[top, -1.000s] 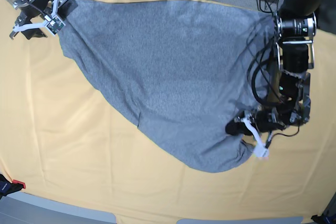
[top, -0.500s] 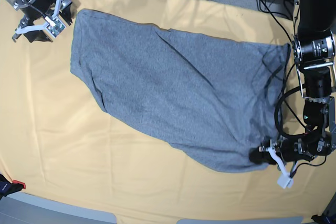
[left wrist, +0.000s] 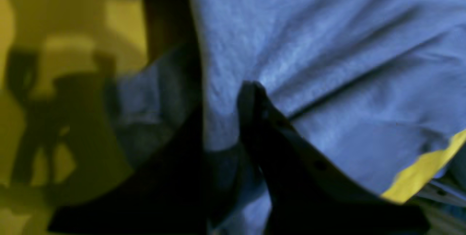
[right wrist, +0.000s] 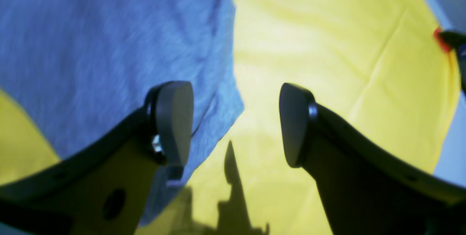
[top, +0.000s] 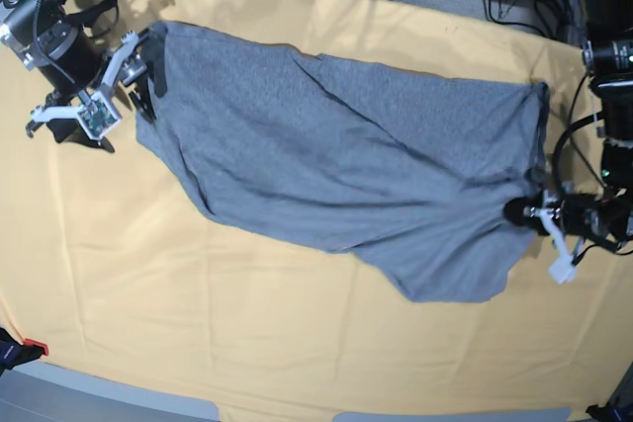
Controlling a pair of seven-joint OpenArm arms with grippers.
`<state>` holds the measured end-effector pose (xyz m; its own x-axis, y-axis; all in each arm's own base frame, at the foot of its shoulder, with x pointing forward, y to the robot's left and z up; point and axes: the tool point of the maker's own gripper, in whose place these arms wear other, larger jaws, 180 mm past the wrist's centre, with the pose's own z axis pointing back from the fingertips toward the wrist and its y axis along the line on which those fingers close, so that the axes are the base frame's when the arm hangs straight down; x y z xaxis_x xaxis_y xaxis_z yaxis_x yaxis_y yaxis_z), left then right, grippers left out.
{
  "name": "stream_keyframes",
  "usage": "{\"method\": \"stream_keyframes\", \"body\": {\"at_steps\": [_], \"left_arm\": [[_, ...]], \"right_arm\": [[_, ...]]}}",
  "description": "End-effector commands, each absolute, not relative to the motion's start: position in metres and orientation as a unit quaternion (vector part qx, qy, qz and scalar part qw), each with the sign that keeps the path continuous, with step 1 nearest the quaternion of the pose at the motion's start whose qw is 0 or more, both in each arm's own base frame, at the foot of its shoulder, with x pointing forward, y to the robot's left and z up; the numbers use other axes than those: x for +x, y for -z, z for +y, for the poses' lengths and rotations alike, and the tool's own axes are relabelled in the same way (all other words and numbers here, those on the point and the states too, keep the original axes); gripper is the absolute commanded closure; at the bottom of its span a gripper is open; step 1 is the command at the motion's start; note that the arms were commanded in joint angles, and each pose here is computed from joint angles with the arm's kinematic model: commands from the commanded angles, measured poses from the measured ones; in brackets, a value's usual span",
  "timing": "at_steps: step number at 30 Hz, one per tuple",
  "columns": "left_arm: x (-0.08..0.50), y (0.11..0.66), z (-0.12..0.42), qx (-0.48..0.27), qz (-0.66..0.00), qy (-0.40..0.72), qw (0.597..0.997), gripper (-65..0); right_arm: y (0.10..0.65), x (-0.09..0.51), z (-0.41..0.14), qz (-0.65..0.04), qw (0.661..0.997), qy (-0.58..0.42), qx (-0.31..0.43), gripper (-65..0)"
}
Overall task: Layout the t-shirt on the table in an organized manner, then fold the t-shirt properly
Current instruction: 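Pull the shirt corners apart with both grippers to spread it flat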
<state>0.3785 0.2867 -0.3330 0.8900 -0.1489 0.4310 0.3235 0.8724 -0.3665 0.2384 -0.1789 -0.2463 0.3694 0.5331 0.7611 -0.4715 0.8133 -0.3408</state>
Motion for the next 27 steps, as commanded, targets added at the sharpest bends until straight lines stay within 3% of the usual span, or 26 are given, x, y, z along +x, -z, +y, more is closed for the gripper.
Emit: {"method": "stream_keyframes", "body": {"at_steps": [1,7,13,20,27], "left_arm": [[0.387,0.311,0.305,-0.198,-0.222,0.134,0.945,0.0],[0.365,0.298,0.376,-0.098,-0.207,0.147,0.962,0.0],[0.354,0.284,0.406,-0.071,-0.205,0.131,0.967,0.0],[0.363,0.275,0.376,-0.149,-0.238,0.122,0.952,0.0],[0.373,0.277,0.348,-0.197,-0.256,0.124,0.938,0.0]], "right_arm": [[0.232,0.245,-0.175,-0.498,0.811,-0.305,-0.031,-39.0],[0.238,0.252,-0.156,-0.512,0.81,-0.284,0.039,-39.0],[0.238,0.261,-0.131,-0.532,0.794,-0.263,0.128,-39.0],[0.281,0.296,-0.104,-0.498,0.813,-0.232,0.194,-39.0],[0.331,0.341,-0.099,-0.429,0.859,-0.183,0.211,-39.0]]}}
